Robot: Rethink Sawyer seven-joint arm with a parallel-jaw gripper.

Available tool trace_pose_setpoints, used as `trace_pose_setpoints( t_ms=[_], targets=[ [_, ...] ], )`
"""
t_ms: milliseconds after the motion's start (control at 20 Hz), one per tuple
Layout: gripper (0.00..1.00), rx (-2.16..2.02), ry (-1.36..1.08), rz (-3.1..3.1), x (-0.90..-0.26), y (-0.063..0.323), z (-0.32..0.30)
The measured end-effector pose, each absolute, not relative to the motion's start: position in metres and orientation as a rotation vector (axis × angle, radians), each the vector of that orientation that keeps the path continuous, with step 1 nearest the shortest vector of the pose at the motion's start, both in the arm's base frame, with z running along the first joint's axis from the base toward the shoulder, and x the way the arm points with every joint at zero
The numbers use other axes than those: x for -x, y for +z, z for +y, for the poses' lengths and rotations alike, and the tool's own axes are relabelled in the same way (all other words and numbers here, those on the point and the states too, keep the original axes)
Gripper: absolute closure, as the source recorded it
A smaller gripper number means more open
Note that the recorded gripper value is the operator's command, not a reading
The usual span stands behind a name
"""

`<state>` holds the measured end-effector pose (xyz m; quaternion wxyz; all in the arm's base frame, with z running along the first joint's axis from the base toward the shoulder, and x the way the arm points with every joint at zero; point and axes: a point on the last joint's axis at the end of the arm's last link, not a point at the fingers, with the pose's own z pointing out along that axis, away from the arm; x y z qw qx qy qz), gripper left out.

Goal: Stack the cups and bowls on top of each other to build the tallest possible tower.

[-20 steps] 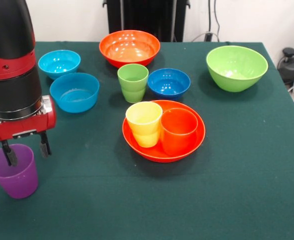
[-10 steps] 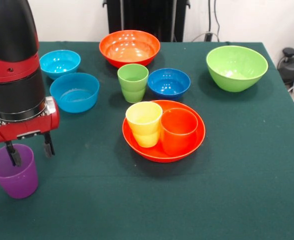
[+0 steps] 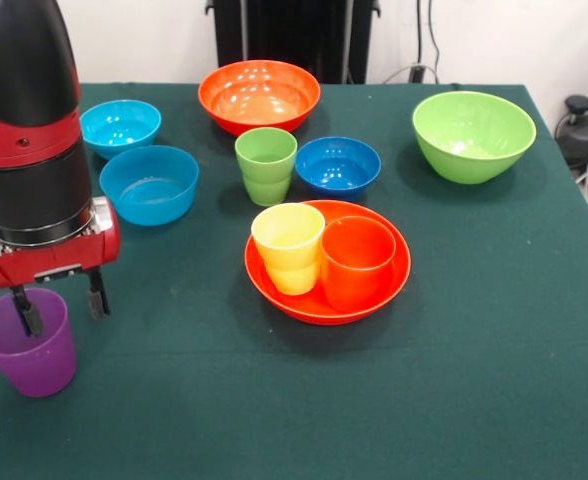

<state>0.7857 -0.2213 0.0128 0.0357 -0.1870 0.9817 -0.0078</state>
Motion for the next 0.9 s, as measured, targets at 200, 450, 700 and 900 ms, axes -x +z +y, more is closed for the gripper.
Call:
trace_pose_setpoints(
  t_ms=[200,450,700,900],
  targets=[
    [0.00,0.575,-0.020,3.018,-0.7848,0.0103,-0.2206],
    [0.00,0.575,-0.017,3.020,-0.7842,0.0084,-0.2201],
    [0.00,0.573,-0.027,3.005,-0.7860,0.0067,-0.2203],
    [0.00,0.572,-0.036,2.994,-0.7871,0.0056,-0.2206]
  ],
)
